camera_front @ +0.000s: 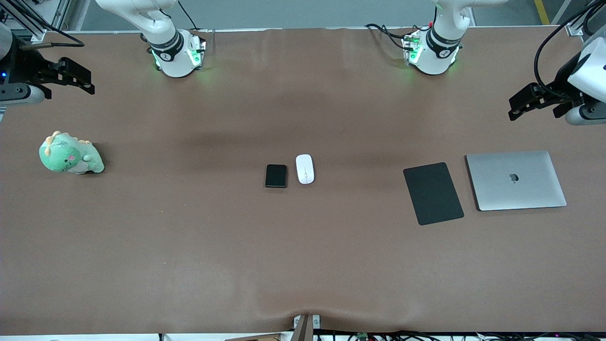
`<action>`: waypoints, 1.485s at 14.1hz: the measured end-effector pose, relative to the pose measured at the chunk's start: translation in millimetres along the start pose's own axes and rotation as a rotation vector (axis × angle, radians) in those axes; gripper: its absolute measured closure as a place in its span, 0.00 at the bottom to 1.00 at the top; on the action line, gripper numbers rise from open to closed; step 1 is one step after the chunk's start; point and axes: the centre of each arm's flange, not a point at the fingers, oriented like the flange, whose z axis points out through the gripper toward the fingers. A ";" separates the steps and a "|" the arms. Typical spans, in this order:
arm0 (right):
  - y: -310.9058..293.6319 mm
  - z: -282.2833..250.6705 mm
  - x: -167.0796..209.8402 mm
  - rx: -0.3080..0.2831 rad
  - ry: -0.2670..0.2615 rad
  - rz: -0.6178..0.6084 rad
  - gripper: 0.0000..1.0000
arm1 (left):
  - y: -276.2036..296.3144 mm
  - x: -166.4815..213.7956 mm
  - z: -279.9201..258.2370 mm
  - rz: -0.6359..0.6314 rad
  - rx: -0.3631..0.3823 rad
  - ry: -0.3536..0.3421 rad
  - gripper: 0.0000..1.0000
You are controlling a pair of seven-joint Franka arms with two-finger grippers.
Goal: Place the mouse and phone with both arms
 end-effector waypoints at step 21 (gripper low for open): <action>-3.9 8.8 7.3 0.017 -0.021 -0.008 0.00 | 22.0 24.2 4.1 0.011 -0.009 0.000 0.00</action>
